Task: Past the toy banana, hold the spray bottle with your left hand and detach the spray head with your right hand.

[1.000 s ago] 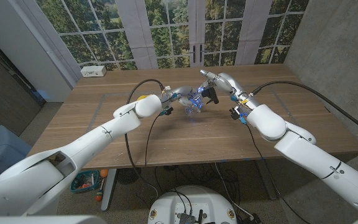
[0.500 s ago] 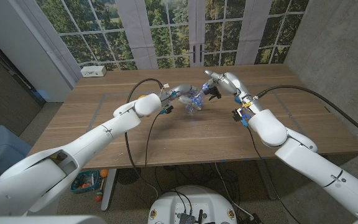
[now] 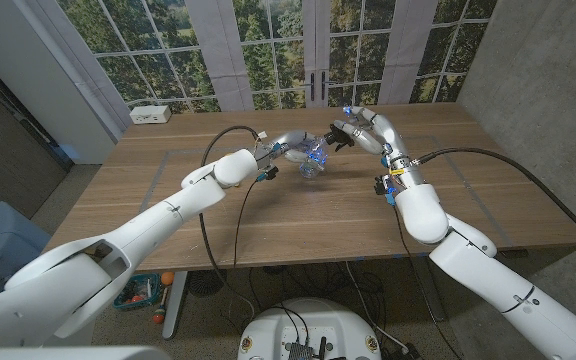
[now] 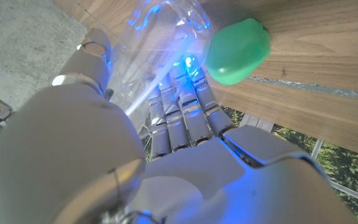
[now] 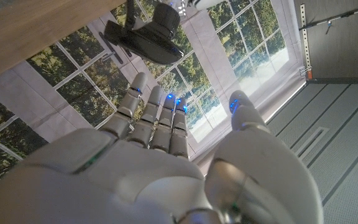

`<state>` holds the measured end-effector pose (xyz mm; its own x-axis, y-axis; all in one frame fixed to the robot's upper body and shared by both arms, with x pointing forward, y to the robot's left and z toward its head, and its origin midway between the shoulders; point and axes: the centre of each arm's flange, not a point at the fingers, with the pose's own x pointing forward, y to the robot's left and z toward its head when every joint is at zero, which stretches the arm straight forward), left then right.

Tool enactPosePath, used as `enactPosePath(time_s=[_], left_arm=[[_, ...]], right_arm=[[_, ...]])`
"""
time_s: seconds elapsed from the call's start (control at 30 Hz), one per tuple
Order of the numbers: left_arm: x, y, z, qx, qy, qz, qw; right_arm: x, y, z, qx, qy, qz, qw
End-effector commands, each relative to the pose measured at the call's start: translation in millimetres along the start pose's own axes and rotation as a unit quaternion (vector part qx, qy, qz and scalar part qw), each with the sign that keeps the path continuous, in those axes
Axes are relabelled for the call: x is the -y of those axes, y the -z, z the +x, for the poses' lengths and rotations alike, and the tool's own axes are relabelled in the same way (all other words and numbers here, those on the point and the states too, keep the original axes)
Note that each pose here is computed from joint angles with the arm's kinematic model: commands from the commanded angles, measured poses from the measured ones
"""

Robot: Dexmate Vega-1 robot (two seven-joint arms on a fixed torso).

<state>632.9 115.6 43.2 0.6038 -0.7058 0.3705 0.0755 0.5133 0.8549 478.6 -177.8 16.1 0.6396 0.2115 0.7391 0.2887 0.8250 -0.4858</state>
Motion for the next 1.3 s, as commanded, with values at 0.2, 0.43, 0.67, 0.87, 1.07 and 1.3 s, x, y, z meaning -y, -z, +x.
enactPosePath(time_s=[0.2, 0.43, 0.67, 0.87, 1.07, 1.3], left_arm=[[-11.0, 5.9, 4.7, 0.035, 0.028, -0.053, 0.998], [-13.0, 4.3, 6.0, 0.045, 0.047, -0.058, 0.996], [-12.4, 3.4, 6.6, 0.049, 0.058, -0.055, 0.996], [-12.2, 3.7, 6.7, 0.048, 0.062, -0.055, 0.995], [-12.5, 4.8, 7.8, 0.048, 0.064, -0.054, 0.995], [-13.6, 5.7, 9.0, 0.048, 0.062, -0.054, 0.995]], right_arm=[[0.4, 8.4, 27.4, -0.07, -0.081, -0.064, 0.9922], [-1.2, 6.2, 33.7, -0.076, -0.097, -0.08, 0.9891], [-3.5, 5.8, 38.0, -0.075, -0.096, -0.088, 0.9886], [-5.3, 5.6, 40.6, -0.069, -0.087, -0.087, 0.99], [-6.3, 5.6, 41.5, -0.058, -0.07, -0.087, 0.992], [-5.4, 5.2, 40.7, -0.043, -0.05, -0.088, 0.9939]])
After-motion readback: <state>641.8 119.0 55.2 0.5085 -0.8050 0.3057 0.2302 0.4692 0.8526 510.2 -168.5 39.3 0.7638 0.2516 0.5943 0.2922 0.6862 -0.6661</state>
